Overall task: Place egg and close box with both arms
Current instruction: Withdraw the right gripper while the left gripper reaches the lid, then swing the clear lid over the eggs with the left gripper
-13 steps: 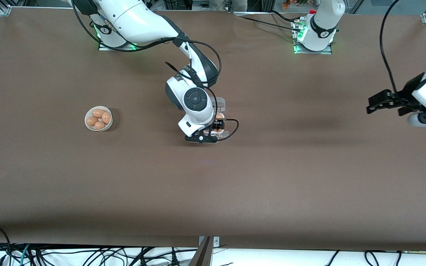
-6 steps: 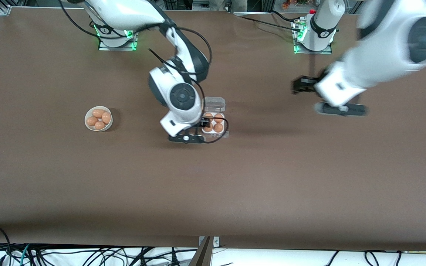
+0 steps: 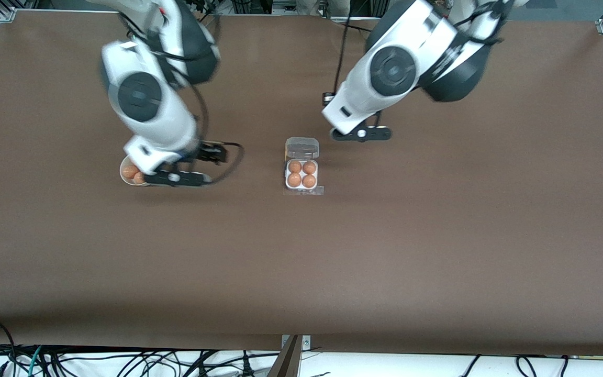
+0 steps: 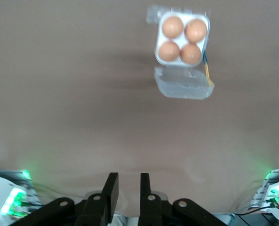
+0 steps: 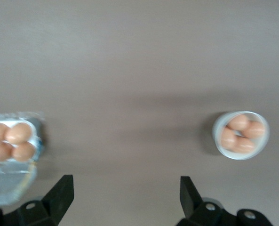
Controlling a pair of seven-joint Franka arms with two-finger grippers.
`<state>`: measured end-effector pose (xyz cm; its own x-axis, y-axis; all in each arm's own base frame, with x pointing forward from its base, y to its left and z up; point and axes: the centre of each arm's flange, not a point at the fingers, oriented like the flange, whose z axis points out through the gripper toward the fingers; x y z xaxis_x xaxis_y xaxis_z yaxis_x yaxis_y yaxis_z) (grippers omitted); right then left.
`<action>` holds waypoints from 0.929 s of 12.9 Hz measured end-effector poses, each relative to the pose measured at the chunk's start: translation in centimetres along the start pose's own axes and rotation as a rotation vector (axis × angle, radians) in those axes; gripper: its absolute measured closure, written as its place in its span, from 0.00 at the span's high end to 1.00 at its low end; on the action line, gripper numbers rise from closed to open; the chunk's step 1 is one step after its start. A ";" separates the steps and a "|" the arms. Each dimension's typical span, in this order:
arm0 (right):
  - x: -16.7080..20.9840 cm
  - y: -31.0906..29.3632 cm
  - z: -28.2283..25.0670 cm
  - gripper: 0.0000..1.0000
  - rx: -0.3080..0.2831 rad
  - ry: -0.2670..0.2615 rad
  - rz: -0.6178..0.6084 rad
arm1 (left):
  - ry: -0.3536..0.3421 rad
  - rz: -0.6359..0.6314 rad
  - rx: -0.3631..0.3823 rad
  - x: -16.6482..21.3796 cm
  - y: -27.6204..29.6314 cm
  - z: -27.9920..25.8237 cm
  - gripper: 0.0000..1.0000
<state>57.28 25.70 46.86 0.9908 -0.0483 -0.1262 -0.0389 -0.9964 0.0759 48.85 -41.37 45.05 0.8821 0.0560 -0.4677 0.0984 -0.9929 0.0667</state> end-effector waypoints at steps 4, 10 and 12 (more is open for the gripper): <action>-1.1 13.3 -2.6 1.00 0.040 -0.060 -0.026 | -0.050 -0.068 0.027 2.4 6.0 11.2 0.23; -0.5 24.2 -2.8 1.00 0.070 -0.082 -0.029 | -0.066 -0.116 0.069 4.1 7.8 18.2 0.23; -0.4 25.2 -2.9 1.00 0.072 -0.074 -0.020 | -0.059 -0.127 0.065 5.1 7.7 19.2 0.21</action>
<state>56.33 0.84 51.71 0.9793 -0.0307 -0.2001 -0.0310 -0.9995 0.0015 45.25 -50.71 26.31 0.8355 0.1770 -0.5202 0.1757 -0.9831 -0.0523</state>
